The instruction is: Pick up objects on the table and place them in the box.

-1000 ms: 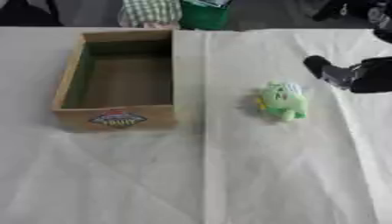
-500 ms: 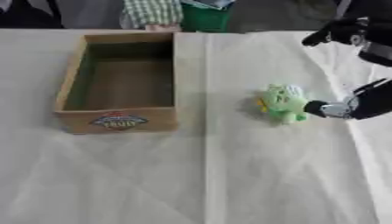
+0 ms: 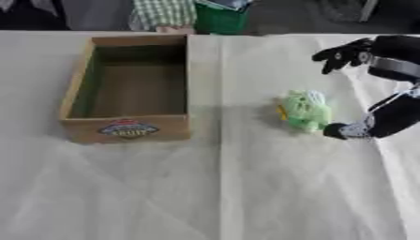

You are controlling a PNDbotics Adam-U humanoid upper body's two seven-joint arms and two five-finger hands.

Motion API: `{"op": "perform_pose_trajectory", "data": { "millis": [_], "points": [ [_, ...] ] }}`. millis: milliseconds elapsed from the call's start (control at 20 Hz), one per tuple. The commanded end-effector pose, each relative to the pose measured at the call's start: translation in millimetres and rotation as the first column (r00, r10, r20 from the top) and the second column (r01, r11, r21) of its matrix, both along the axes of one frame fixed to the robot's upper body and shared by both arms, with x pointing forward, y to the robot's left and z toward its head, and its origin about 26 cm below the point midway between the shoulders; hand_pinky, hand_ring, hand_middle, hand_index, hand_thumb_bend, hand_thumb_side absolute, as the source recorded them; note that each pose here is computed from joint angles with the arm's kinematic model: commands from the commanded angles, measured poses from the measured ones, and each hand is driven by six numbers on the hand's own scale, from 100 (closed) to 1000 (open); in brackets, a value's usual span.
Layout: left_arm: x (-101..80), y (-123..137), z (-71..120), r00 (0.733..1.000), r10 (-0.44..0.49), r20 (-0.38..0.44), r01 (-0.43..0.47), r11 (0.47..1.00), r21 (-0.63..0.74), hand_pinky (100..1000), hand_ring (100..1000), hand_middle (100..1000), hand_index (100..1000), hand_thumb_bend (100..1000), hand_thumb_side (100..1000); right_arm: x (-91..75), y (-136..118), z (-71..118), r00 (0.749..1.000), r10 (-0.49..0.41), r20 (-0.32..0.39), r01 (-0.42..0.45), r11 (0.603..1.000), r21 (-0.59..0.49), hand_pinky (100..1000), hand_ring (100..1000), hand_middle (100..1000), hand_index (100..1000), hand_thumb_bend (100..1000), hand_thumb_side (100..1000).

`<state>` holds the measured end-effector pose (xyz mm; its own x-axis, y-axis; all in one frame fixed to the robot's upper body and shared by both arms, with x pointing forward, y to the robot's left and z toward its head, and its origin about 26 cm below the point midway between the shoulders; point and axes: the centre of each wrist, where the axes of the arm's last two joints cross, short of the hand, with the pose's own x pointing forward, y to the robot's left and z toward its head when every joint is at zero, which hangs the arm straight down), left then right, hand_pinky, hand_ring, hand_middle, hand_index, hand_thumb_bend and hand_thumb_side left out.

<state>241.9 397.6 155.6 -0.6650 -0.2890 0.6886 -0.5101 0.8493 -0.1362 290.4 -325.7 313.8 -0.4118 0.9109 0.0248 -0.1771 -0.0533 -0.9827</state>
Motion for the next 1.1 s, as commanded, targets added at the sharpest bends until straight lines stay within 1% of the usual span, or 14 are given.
{"op": "perform_pose_trajectory", "data": {
  "millis": [50, 150, 300, 500, 900, 1100],
  "points": [
    [-1.5, 1.9, 11.0, 1.0, -0.008, 0.021, 0.008, 0.999, 0.039, 764, 515, 534, 722, 100, 654, 4.1, -2.9, 7.7, 0.999, -0.04, -0.023, 0.04, 0.999, 0.002, 857, 869, 832, 1000, 503, 335],
    [-1.2, 1.5, 11.0, 1.0, -0.012, 0.02, 0.011, 0.999, 0.04, 764, 515, 533, 721, 100, 653, 9.6, -2.9, 7.1, 0.998, -0.061, -0.029, 0.061, 0.998, -0.006, 856, 874, 845, 1000, 516, 342],
    [-1.0, 1.2, 11.1, 1.0, -0.016, 0.019, 0.016, 0.999, 0.042, 764, 515, 533, 721, 100, 654, 19.7, -4.0, 4.3, 0.995, -0.093, -0.033, 0.092, 0.995, -0.023, 853, 875, 856, 1000, 505, 347],
    [-1.2, 1.2, 10.5, 1.0, -0.018, 0.017, 0.018, 0.999, 0.041, 765, 515, 533, 724, 100, 655, 35.7, -11.3, -1.0, 0.989, -0.149, -0.019, 0.148, 0.988, -0.035, 855, 885, 882, 1000, 535, 346],
    [-1.2, 0.3, 9.1, 1.0, -0.027, 0.013, 0.026, 0.999, 0.04, 765, 516, 534, 729, 100, 658, 69.4, -18.4, -21.0, 0.976, -0.202, -0.083, 0.199, 0.979, -0.041, 859, 892, 878, 1000, 536, 343],
    [-1.7, 0.4, 8.2, 1.0, -0.029, 0.011, 0.028, 0.999, 0.04, 765, 517, 534, 728, 100, 658, 83.6, -20.3, -31.1, 0.97, -0.223, -0.092, 0.22, 0.975, -0.036, 857, 890, 870, 1000, 538, 340]
  ]
}}
